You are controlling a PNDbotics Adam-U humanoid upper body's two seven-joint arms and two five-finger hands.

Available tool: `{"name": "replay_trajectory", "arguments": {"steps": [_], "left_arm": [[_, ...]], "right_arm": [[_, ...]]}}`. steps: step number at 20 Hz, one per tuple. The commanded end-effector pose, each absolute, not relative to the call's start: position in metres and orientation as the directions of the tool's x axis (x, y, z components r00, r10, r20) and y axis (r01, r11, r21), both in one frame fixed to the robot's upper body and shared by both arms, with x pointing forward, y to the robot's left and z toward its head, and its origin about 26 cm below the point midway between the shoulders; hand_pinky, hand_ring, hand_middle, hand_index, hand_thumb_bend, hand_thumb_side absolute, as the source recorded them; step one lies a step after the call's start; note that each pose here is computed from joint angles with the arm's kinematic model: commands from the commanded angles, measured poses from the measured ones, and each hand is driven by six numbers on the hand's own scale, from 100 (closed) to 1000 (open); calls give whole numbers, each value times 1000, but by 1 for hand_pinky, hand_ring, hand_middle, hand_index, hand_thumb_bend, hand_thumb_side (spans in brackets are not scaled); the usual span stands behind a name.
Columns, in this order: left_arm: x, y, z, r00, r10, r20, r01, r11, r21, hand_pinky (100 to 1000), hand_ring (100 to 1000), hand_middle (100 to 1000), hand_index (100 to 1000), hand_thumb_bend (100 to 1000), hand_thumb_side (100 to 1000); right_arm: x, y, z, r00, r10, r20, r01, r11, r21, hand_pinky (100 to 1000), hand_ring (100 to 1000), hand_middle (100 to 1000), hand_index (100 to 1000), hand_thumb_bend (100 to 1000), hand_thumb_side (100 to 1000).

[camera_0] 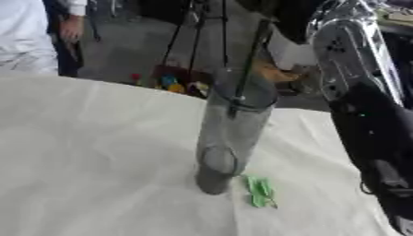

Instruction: Arrange flowers into the vase.

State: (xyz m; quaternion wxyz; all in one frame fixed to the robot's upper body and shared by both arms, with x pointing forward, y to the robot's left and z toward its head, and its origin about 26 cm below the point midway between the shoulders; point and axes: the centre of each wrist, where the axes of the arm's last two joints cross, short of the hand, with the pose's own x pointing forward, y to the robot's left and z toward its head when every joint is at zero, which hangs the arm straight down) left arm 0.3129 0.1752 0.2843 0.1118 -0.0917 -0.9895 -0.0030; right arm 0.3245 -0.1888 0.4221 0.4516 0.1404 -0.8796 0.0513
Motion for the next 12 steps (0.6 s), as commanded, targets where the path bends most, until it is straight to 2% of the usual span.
{"name": "replay_trajectory", "arguments": {"steps": [1,5,9,10,12], "left_arm": [[310,173,292,-962,193,193,195,981,-10,704,781,866,908,100,1000],[310,173,292,-962,195,192,197,980,-12,704,781,866,907,100,1000],[310,172,292,-962,197,192,198,980,-13,704,781,866,907,100,1000],[310,172,292,-961,197,192,198,980,-13,704,781,866,907,100,1000],[310,172,292,-961,197,193,198,980,-14,704,781,867,907,100,1000]], "right_arm": [[316,-190,429,-593,-190,782,-266,963,32,138,100,100,100,165,444],[315,-188,426,-601,-193,776,-254,966,44,175,100,100,100,167,443],[315,-186,421,-612,-185,769,-245,969,38,258,192,100,100,169,449],[315,-186,420,-613,-182,769,-244,969,35,312,248,100,100,169,454],[317,-185,417,-612,-175,771,-242,970,28,335,275,100,100,168,460]]}}
